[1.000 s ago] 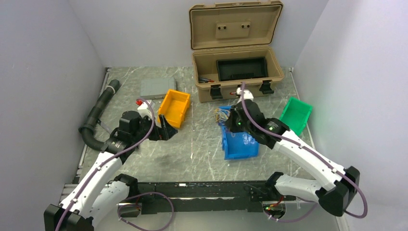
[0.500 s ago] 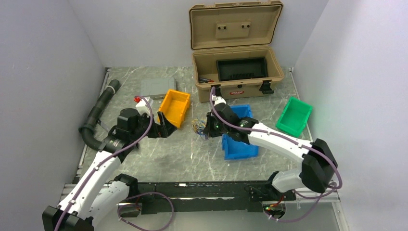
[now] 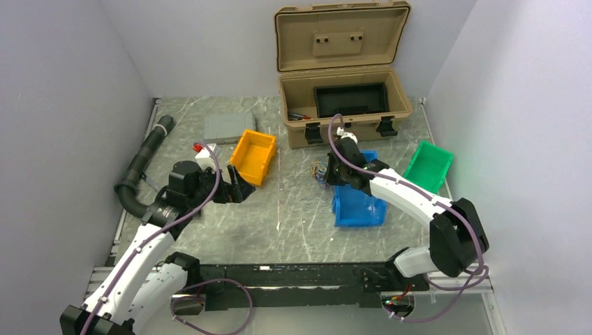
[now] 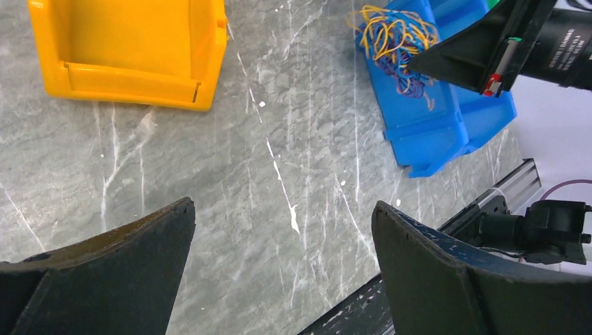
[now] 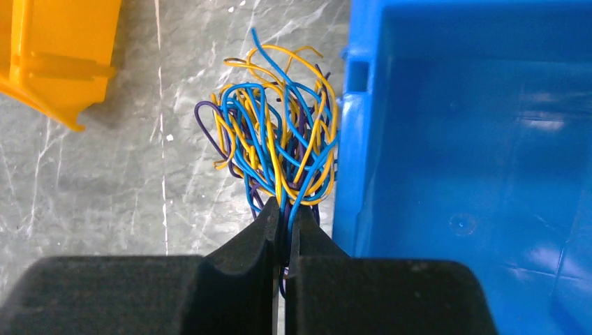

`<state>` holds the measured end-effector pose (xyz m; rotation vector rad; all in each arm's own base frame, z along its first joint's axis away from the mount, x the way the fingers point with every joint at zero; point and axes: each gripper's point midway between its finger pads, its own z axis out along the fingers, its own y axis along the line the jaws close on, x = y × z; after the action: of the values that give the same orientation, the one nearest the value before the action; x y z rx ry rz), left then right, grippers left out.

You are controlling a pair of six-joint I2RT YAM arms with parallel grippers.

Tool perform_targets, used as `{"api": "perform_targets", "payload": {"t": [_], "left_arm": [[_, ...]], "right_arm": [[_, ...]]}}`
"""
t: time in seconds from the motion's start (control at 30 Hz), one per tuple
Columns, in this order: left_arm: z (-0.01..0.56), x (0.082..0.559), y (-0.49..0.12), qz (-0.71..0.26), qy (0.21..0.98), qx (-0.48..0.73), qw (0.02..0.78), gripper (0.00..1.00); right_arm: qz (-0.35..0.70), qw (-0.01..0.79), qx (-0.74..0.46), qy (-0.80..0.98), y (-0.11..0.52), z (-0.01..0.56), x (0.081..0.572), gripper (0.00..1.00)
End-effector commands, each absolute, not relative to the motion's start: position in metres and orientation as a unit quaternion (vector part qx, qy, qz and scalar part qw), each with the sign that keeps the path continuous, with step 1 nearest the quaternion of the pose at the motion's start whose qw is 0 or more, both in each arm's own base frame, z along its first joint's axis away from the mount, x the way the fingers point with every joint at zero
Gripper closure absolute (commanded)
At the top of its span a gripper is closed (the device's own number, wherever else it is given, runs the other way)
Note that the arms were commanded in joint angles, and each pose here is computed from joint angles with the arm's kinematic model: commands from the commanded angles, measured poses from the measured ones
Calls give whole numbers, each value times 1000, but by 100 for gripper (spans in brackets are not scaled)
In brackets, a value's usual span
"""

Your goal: Untangle the cables

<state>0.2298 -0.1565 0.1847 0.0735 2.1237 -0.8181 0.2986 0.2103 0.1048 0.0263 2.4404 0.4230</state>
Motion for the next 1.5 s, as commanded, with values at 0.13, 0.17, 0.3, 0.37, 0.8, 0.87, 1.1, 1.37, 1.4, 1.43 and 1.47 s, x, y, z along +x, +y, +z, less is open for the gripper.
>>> {"api": "perform_targets", "payload": {"t": [0.13,0.17,0.3,0.37,0.8,0.87,1.1,1.37,1.4,1.43,1.47], "left_arm": [[187,235,-161,-333,841,37,426,1],[189,235,-163,-338,838,42,427,1],[197,233,-175,-372,822,62,427,1],[198,233,-178,-382,818,64,425,1],[180,232,-169,-353,840,49,409,1],[175,231,-171,-358,843,45,400,1],[162,230,-191,-358,850,65,382,3],[139,236,-238,-405,853,59,323,3],[137,237,-244,-424,847,53,316,5],[134,239,-249,-437,843,44,312,7],[128,242,-253,-442,842,31,306,9]], "right_arm": [[223,374,-61,898,225,154,297,100],[243,376,-74,891,233,160,293,100],[299,380,-122,867,263,177,277,100],[315,375,-138,860,278,180,269,100],[330,333,-102,878,298,144,255,22],[319,339,-96,880,290,143,254,23],[275,345,-96,892,268,133,249,33],[256,362,-91,892,246,130,240,41],[254,369,-90,890,243,133,239,41],[253,374,-91,888,241,136,239,41],[253,380,-90,885,238,139,238,42]]}}
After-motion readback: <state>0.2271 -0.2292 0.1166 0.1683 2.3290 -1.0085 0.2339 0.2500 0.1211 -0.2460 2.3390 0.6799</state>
